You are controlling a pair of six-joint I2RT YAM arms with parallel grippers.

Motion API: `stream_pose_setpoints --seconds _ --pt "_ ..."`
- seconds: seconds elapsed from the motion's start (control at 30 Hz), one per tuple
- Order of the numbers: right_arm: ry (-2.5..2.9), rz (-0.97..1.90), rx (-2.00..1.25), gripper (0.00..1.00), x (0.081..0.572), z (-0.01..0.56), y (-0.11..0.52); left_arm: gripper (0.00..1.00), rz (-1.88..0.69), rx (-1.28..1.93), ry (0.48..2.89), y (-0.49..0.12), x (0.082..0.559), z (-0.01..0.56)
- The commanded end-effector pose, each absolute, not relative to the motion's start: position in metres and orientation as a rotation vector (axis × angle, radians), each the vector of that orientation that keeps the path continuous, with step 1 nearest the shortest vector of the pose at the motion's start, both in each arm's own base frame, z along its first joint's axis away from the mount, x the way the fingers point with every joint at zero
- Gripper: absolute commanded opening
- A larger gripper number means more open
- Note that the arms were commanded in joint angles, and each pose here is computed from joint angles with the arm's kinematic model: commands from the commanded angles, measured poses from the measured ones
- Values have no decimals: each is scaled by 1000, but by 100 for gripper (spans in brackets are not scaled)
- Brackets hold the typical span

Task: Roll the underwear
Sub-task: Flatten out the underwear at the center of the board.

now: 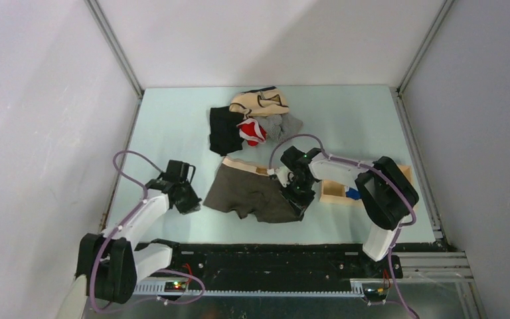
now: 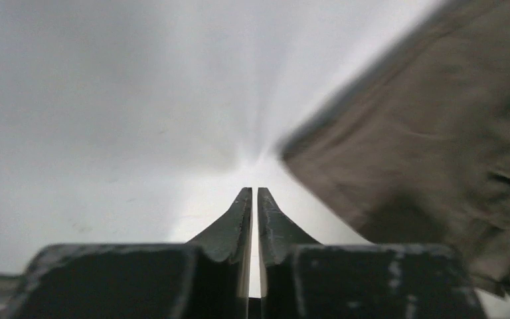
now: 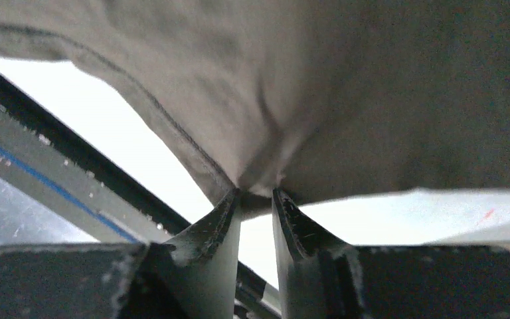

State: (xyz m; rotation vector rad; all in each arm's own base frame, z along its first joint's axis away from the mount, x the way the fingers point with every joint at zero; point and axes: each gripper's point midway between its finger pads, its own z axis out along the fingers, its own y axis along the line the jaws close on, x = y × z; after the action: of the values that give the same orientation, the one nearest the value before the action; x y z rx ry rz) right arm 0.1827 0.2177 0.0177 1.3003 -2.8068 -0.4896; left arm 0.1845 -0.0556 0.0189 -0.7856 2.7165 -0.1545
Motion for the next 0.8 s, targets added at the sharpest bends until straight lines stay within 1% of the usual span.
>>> stream_pose_setpoints --seconds 0.0,0.03,0.07,0.1,0.13,0.17,0.2,0.23,0.27,0.3,0.33,0.4,0.43,0.47,0.5,0.53,0.57,0.6,0.63,0.67,0.77 --pt "-2823 -609 1316 32 185 57 203 17 -498 -481 2445 -95 259 90" --pt "-2854 -731 1356 34 190 74 211 27 -567 -425 2414 -105 267 103" --pt "-2905 -796 1345 39 203 84 208 31 -585 -355 2381 -109 277 109" --pt "-2963 -917 1377 41 215 101 217 37 -640 -293 2364 -118 281 118" --pt "-3043 -973 1313 47 231 111 213 39 -650 -204 2337 -122 288 120" --pt "-3103 -1036 1323 50 249 119 219 42 -695 -132 2328 -132 289 124" --pt "-3153 -1039 1232 55 262 117 215 43 -724 -34 2312 -140 292 124" --pt "-3217 -1037 1189 56 280 121 218 43 -727 51 2302 -147 293 124" --pt "-3237 -1005 1099 57 292 109 215 43 -738 99 2300 -154 297 123" --pt "-3311 -995 963 58 313 113 213 44 -726 128 2298 -155 300 122" --pt "-3315 -971 872 58 322 100 212 44 -715 131 2298 -156 309 121" --pt "-3384 -956 770 58 347 95 209 46 -680 147 2280 -157 328 125" --pt "-3405 -958 759 64 355 99 213 47 -670 148 2279 -157 335 125" --pt "-3405 -895 720 69 359 87 212 50 -647 132 2281 -157 349 125" --pt "-3419 -881 680 85 367 90 215 52 -630 109 2322 -157 356 112" --pt "-3410 -826 626 92 369 77 213 56 -594 89 2310 -155 371 118" --pt "-3409 -819 566 98 375 72 215 58 -565 61 2370 -153 376 101" --pt "-3413 -810 540 98 378 70 215 60 -492 23 2358 -145 391 105" --pt "-3410 -807 493 97 381 66 216 61 -447 -9 2393 -140 396 94" --pt "-3411 -799 475 96 382 64 216 64 -371 -44 2373 -131 408 98" --pt "-3394 -795 434 89 383 58 219 71 -281 -101 2413 -123 422 83"
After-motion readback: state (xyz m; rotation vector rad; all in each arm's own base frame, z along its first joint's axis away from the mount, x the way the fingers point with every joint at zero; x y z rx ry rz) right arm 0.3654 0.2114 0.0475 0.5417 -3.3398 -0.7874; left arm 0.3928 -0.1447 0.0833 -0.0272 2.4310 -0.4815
